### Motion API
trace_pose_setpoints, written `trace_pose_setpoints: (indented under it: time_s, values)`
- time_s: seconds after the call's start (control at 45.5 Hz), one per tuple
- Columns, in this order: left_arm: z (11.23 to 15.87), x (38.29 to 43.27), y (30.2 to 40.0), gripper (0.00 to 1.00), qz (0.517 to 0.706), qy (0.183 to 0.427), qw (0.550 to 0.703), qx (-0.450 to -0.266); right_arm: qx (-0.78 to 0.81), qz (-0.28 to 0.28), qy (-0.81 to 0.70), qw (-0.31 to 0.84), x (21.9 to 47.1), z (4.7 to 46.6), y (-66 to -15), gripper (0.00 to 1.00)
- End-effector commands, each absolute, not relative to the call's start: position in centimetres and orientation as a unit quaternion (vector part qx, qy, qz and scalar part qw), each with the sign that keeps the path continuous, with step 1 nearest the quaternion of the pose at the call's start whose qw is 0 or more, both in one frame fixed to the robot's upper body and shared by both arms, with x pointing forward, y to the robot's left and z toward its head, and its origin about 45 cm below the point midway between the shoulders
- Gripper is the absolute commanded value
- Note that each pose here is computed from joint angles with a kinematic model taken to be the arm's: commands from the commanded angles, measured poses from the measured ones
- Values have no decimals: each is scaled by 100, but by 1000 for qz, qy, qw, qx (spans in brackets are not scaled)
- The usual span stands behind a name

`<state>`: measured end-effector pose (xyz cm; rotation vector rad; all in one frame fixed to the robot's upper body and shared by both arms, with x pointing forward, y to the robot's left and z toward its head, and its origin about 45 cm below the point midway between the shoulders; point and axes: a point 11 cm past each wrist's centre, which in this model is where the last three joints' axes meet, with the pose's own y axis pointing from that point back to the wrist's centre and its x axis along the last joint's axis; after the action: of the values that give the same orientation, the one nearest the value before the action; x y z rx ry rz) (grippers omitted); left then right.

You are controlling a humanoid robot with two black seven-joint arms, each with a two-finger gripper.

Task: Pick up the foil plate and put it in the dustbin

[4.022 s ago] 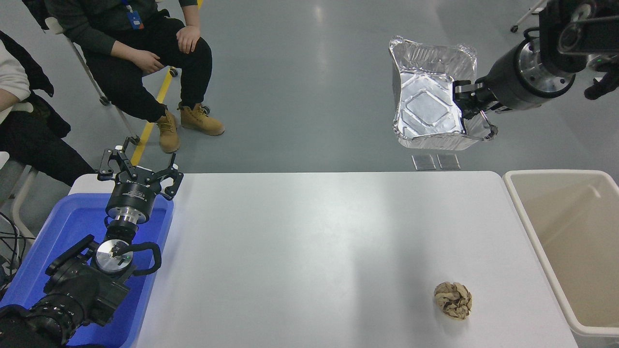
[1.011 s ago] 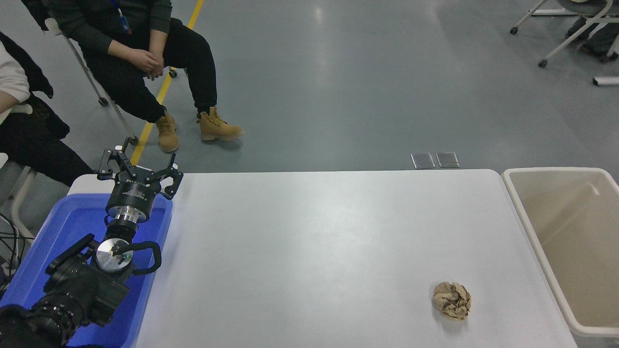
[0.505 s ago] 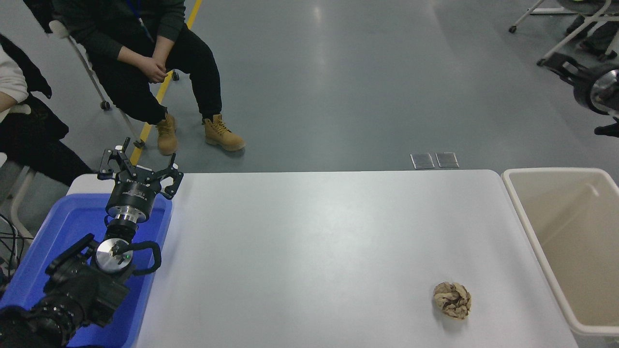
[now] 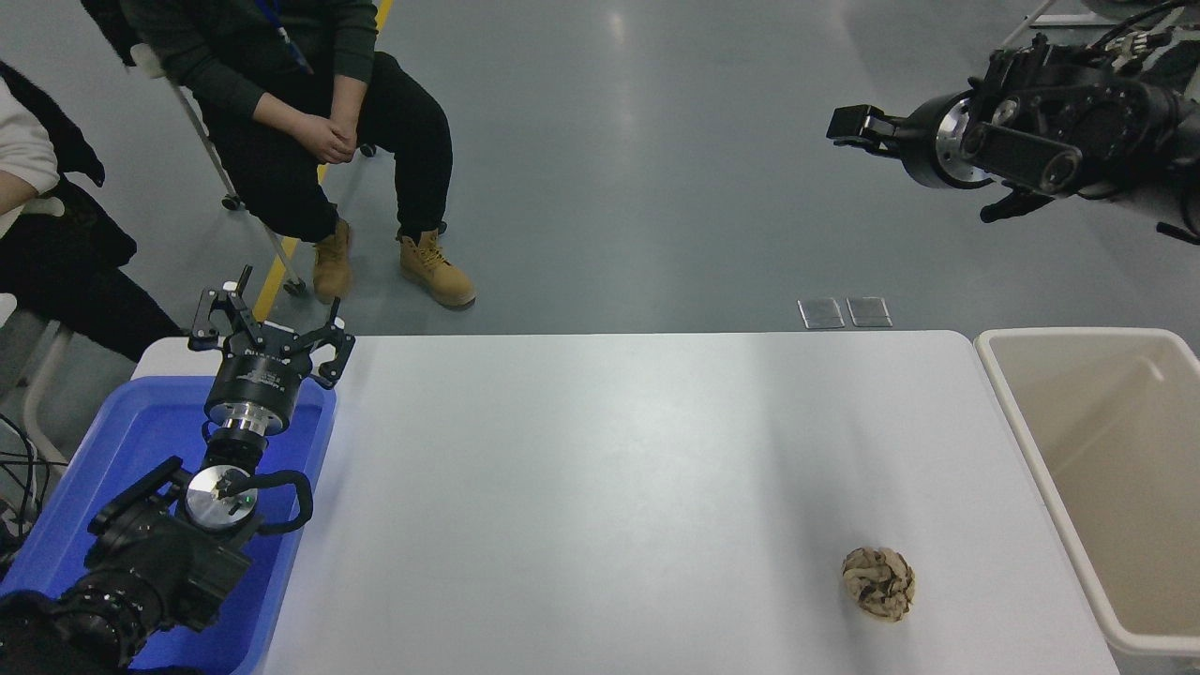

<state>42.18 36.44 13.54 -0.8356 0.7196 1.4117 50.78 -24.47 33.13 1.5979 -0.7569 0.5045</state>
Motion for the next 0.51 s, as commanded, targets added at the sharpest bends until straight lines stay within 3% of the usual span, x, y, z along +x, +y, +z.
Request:
trace_pose_setpoints:
  time_s: [0.0, 0.484]
  values:
    - [1357, 4217, 3653, 99, 616, 313, 625, -364, 702, 179, -211, 657, 4732, 3254, -2228, 100]
    - [1354, 4218, 3645, 99, 615, 314, 625, -364, 705, 52, -58, 705, 3835, 3279, -2395, 100]
